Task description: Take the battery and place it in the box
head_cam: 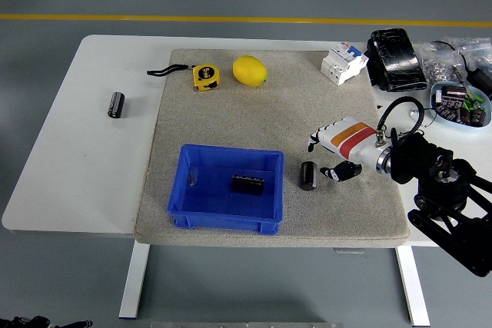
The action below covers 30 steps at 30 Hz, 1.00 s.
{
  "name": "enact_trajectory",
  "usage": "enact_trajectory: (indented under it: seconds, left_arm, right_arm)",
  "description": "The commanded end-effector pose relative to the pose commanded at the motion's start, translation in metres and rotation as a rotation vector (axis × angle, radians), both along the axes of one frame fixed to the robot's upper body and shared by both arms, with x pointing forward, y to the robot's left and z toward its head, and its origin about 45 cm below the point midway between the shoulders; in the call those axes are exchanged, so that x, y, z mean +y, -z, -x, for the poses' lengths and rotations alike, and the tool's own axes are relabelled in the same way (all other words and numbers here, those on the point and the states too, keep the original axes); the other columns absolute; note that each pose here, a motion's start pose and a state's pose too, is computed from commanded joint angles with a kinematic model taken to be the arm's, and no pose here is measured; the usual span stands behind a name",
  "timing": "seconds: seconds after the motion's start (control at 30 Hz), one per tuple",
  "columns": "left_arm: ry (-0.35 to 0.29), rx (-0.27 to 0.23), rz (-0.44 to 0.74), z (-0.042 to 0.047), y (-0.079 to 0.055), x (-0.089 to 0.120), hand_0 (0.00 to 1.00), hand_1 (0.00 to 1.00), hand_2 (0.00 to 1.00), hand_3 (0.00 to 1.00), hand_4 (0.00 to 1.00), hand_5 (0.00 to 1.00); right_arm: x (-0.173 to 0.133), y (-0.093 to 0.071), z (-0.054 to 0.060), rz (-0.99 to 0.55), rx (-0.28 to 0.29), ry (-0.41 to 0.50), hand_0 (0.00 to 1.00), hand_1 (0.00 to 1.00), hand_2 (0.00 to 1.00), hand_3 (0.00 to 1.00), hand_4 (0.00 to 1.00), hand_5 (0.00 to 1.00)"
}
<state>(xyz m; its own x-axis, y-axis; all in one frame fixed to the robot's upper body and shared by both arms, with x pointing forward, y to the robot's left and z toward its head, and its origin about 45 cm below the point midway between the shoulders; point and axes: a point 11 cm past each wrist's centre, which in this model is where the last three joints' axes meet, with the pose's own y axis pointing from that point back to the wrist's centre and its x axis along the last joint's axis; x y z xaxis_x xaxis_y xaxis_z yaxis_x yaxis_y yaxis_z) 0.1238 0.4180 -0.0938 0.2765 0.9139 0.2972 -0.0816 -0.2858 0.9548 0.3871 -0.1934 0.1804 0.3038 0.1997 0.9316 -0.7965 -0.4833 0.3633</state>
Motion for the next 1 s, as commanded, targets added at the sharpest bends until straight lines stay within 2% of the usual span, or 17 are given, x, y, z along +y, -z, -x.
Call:
enact_trajectory:
  seconds: [0.13,0.17,0.2,0.37,0.4,0.57,0.6,0.73,1.0]
  left_arm:
    - [0.001,0.0,-0.001,0.0,0.0,0.0,0.791,0.806,0.831,0.702,0.769,0.67]
    - [0.0,0.0,-0.001,0.0,0.0,0.0,0.791,0.806,0.831,0.702,0.769,0.67]
    - [0.0,0.0,-0.001,0.0001,0.0,0.0,0.789,0.805,0.831,0.7,0.769,0.67]
    - [-0.001,-0.003,-0.001,-0.0003,0.0,0.001,0.789,0.805,0.831,0.7,0.769,0.67]
    - [-0.002,-0.003,-0.001,-0.0001,0.0,0.001,0.787,0.806,0.83,0.699,0.769,0.67]
    - [-0.001,-0.002,-0.003,0.0002,0.0,0.002,0.787,0.806,0.83,0.699,0.769,0.67]
    - [0.0,-0.002,-0.003,0.0002,0.0,0.002,0.787,0.806,0.831,0.7,0.769,0.67]
    - [0.0,0.0,-0.004,0.0013,0.0,0.002,0.787,0.806,0.831,0.7,0.769,0.67]
    - [0.006,-0.004,0.004,-0.0013,0.0,-0.001,0.785,0.805,0.833,0.7,0.77,0.671]
  right_arm:
    - [-0.011,-0.005,-0.002,0.03,0.032,0.022,0.651,0.708,0.788,0.835,0.79,0.144]
    - [-0.013,-0.005,-0.001,0.035,0.041,0.024,0.651,0.708,0.788,0.835,0.79,0.144]
    - [-0.013,-0.005,0.0,0.04,0.05,0.024,0.7,0.743,0.819,0.862,0.858,0.145]
    - [-0.019,-0.008,0.005,0.061,0.105,0.039,0.7,0.743,0.819,0.862,0.858,0.145]
    - [-0.021,-0.01,0.006,0.068,0.116,0.046,0.715,0.756,0.834,0.867,0.987,0.198]
    - [-0.029,-0.021,0.01,-0.014,0.2,0.112,0.715,0.756,0.834,0.867,0.987,0.198]
    - [-0.03,-0.022,0.011,-0.043,0.211,0.122,0.703,0.746,0.812,0.878,0.998,0.283]
    - [-0.025,-0.032,0.01,-0.178,0.198,0.153,0.703,0.746,0.812,0.878,0.998,0.283]
    - [0.0,-0.019,0.015,-0.303,0.191,0.17,0.705,0.731,0.79,0.889,0.998,0.285]
